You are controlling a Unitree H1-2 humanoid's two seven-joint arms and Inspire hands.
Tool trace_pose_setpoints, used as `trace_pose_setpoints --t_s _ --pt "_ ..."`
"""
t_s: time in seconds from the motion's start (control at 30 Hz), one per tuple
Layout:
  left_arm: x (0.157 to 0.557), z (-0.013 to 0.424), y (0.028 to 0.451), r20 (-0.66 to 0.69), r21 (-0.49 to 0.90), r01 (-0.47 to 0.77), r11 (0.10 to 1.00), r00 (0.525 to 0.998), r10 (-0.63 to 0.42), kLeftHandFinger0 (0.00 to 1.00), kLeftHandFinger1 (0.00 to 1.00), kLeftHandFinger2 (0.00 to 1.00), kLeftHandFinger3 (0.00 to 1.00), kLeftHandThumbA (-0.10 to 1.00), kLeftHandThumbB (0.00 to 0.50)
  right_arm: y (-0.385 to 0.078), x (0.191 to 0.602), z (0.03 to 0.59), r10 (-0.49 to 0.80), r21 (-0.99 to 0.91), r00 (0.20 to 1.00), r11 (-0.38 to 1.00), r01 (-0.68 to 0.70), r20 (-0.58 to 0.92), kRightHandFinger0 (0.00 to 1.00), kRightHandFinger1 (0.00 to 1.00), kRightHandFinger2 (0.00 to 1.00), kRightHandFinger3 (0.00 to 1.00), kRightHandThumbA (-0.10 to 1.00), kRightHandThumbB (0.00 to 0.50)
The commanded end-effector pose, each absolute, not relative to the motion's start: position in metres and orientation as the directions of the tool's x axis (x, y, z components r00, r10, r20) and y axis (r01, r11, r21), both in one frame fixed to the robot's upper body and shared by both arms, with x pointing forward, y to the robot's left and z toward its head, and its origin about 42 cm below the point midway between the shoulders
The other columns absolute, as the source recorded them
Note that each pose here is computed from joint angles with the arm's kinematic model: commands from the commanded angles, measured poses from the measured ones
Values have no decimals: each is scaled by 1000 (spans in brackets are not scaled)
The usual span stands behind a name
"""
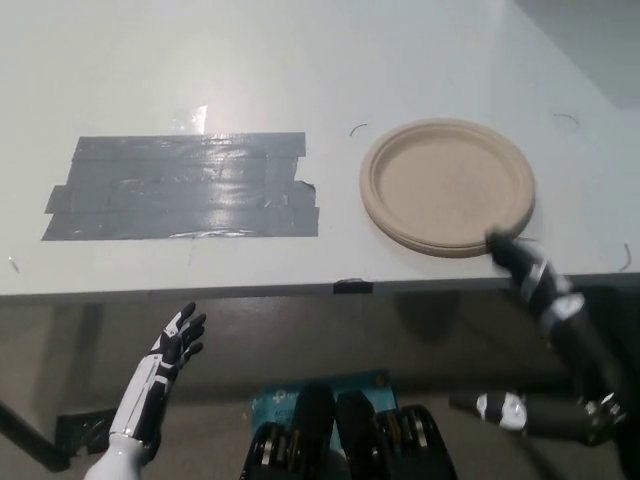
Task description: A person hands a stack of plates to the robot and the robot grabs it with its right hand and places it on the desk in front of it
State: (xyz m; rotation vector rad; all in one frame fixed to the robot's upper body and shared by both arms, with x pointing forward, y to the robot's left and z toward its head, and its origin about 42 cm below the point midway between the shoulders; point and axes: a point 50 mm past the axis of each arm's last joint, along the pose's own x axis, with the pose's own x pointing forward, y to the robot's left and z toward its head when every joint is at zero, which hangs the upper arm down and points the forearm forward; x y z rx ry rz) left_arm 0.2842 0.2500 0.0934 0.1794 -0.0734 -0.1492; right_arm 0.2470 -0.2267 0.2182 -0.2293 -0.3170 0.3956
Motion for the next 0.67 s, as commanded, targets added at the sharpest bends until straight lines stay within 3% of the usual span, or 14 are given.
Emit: trace_pose_setpoints --t_s 0.0,0.07,0.2,0.33,0.63 --pt "271 91 251 73 198 153 968 983 -170 1000 1000 1000 1000 1000 183 -227 259 180 391 -245 898 908 -340 201 1000 1000 1000 1000 1000 341" --pt "267 89 251 65 192 148 970 985 -163 1000 1000 1000 1000 998 188 -227 264 161 390 -206 910 911 -358 143 1000 1000 1000 1000 1000 313" --pt "264 89 252 64 196 137 971 986 -152 1000 1000 1000 1000 988 178 -229 270 147 376 -235 924 906 -351 67 1000 1000 1000 1000 1000 330" --pt "267 89 252 71 202 139 970 985 -156 1000 1000 1000 1000 993 163 -230 272 148 369 -233 928 908 -348 53 1000 1000 1000 1000 1000 316" --pt "265 88 253 64 197 142 970 986 -157 1000 1000 1000 1000 1000 189 -229 272 146 395 -302 919 879 -370 22 1000 1000 1000 1000 953 269"
